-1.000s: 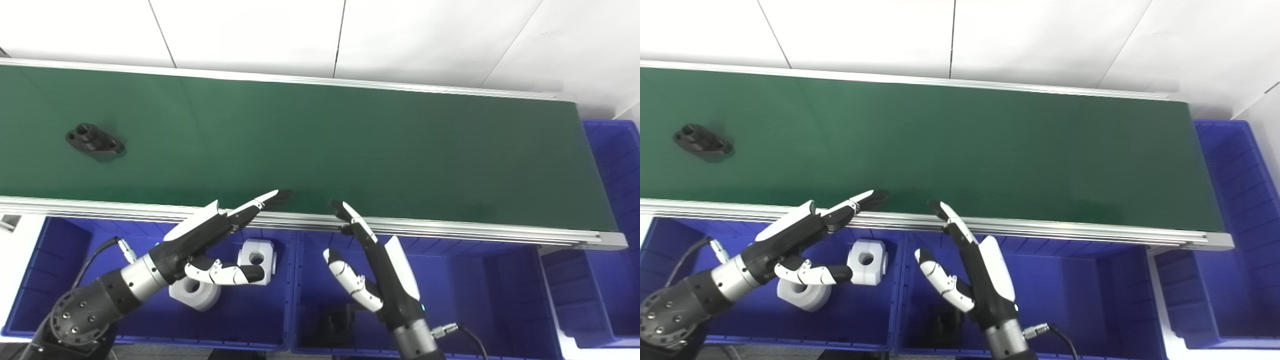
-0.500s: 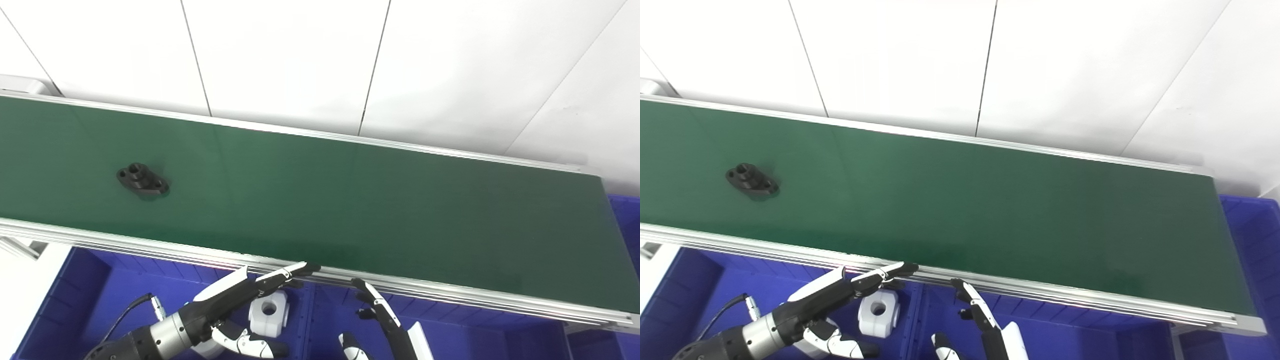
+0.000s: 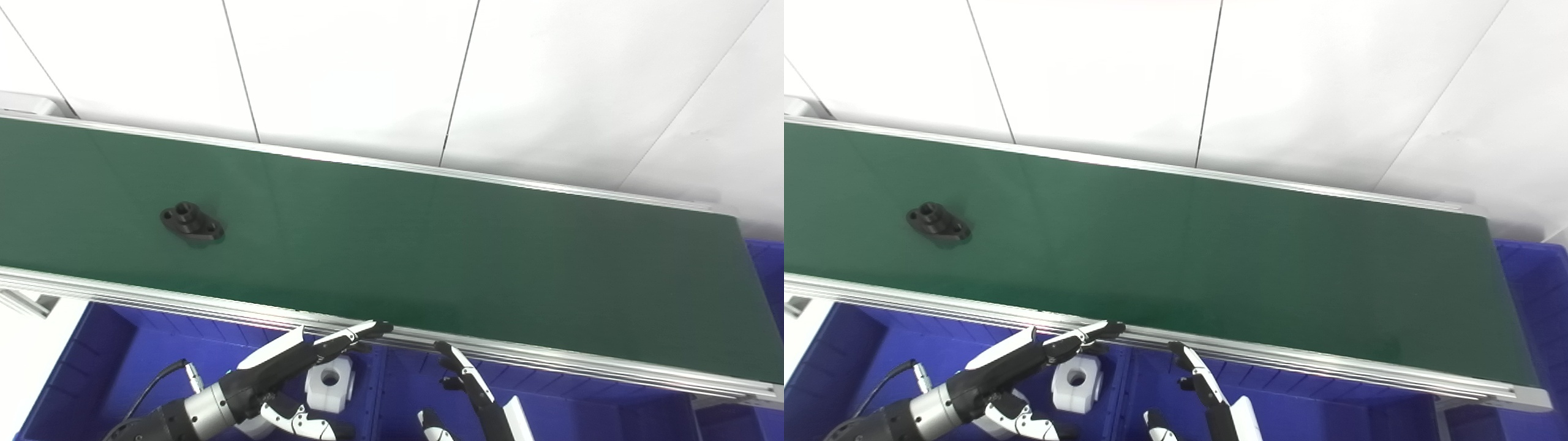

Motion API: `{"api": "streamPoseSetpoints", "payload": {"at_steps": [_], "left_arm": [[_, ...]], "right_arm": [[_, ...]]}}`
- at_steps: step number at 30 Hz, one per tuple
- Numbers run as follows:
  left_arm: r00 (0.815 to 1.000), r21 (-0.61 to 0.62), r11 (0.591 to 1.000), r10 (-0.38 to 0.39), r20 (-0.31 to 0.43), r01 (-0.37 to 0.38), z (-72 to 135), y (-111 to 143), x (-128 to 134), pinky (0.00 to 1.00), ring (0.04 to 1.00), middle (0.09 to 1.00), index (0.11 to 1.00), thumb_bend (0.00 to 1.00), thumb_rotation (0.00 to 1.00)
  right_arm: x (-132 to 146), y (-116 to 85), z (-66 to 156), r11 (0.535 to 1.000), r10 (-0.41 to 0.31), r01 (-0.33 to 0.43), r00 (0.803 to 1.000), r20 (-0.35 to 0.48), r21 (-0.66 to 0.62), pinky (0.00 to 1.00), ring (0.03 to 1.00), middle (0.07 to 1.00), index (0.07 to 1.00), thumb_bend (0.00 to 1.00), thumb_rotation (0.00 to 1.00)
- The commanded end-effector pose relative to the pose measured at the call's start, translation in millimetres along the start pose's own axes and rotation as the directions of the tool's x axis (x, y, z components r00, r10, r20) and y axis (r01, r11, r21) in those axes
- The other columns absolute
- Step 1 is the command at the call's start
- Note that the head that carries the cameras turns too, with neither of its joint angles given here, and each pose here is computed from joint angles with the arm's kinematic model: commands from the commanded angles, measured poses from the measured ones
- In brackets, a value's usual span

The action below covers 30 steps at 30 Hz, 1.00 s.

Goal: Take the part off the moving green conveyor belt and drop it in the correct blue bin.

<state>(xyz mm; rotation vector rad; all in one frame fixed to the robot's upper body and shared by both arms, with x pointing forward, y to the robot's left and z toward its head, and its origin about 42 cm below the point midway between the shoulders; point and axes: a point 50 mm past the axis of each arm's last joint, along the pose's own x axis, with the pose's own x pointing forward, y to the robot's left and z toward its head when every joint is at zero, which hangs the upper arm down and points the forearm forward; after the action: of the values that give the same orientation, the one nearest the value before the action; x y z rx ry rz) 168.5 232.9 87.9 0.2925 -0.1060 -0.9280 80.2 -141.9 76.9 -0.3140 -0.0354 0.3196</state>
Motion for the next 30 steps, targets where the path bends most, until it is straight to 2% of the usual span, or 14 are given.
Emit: {"api": "streamPoseSetpoints", "payload": {"at_steps": [1,9,12,13,16,17,20,23,24,25,27,30], "left_arm": [[0.999,0.035,0.999,0.014,0.048,-0.016,8.3,5.4,2.8,0.89,0.965,0.992,0.954,0.41,0.31],[0.998,0.033,0.999,0.023,0.052,-0.024,7.8,5.5,4.1,0.89,0.966,0.991,0.953,0.42,0.35],[0.999,0.029,0.999,0.021,0.049,-0.023,7.6,5.8,5.0,0.89,0.968,0.992,0.956,0.42,0.34],[0.999,0.027,0.999,0.022,0.047,-0.023,7.2,6.0,5.5,0.89,0.970,0.992,0.955,0.41,0.34],[0.999,0.025,0.999,0.023,0.049,-0.024,6.0,6.5,7.2,0.90,0.970,0.992,0.954,0.41,0.34],[0.998,0.026,0.999,0.023,0.051,-0.024,5.6,6.7,8.0,0.90,0.970,0.992,0.954,0.41,0.34],[0.998,0.023,0.999,0.024,0.055,-0.025,4.5,6.6,10.0,0.90,0.968,0.990,0.951,0.41,0.35],[0.998,0.027,0.999,0.019,0.057,-0.021,4.7,6.4,12.7,0.90,0.968,0.989,0.950,0.41,0.34],[0.998,0.030,0.999,0.017,0.057,-0.019,4.8,6.3,13.3,0.90,0.967,0.989,0.951,0.41,0.35],[0.998,0.032,0.999,0.014,0.059,-0.016,4.8,6.2,14.2,0.90,0.967,0.989,0.951,0.41,0.35],[0.998,0.029,1.000,0.010,0.060,-0.011,4.7,5.9,15.8,0.91,0.967,0.990,0.951,0.40,0.35],[0.998,0.029,1.000,0.004,0.061,-0.006,4.8,5.6,17.4,0.90,0.964,0.989,0.950,0.40,0.35]], "right_arm": [[-1.1,-0.6,6.4,1.000,-0.019,0.017,0.998,0.068,0.020,0.79,0.880,0.924,0.904,0.26,0.59],[0.4,-2.3,8.4,0.999,-0.035,0.035,0.997,0.075,0.002,0.78,0.869,0.915,0.895,0.27,0.55],[4.4,-5.7,11.5,0.995,-0.095,0.096,0.991,0.090,-0.008,0.74,0.833,0.876,0.864,0.29,0.50],[8.6,-9.7,13.3,0.992,-0.122,0.125,0.987,0.108,-0.019,0.72,0.812,0.849,0.840,0.29,0.44],[22.3,-22.1,18.0,0.983,-0.172,0.181,0.972,0.163,-0.041,0.70,0.788,0.822,0.805,0.29,0.41],[31.4,-30.3,21.7,0.978,-0.190,0.203,0.963,0.193,-0.049,0.70,0.784,0.817,0.799,0.29,0.40],[51.5,-50.1,33.8,0.967,-0.217,0.242,0.944,0.249,-0.077,0.67,0.753,0.782,0.768,0.31,0.48],[78.5,-78.7,51.5,0.944,-0.201,0.270,0.927,0.315,-0.190,0.65,0.734,0.767,0.761,0.38,0.49],[84.8,-85.4,56.3,0.937,-0.197,0.275,0.925,0.325,-0.214,0.65,0.735,0.766,0.761,0.46,0.44],[96.4,-95.6,65.3,0.927,-0.186,0.282,0.919,0.348,-0.248,0.65,0.736,0.765,0.761,0.48,0.42],[118.1,-113.2,82.5,0.909,-0.159,0.285,0.912,0.379,-0.305,0.65,0.727,0.751,0.748,0.57,0.32],[147.5,-133.8,107.4,0.874,-0.127,0.286,0.915,0.383,-0.394,0.64,0.706,0.727,0.727,0.67,0.28]]}}
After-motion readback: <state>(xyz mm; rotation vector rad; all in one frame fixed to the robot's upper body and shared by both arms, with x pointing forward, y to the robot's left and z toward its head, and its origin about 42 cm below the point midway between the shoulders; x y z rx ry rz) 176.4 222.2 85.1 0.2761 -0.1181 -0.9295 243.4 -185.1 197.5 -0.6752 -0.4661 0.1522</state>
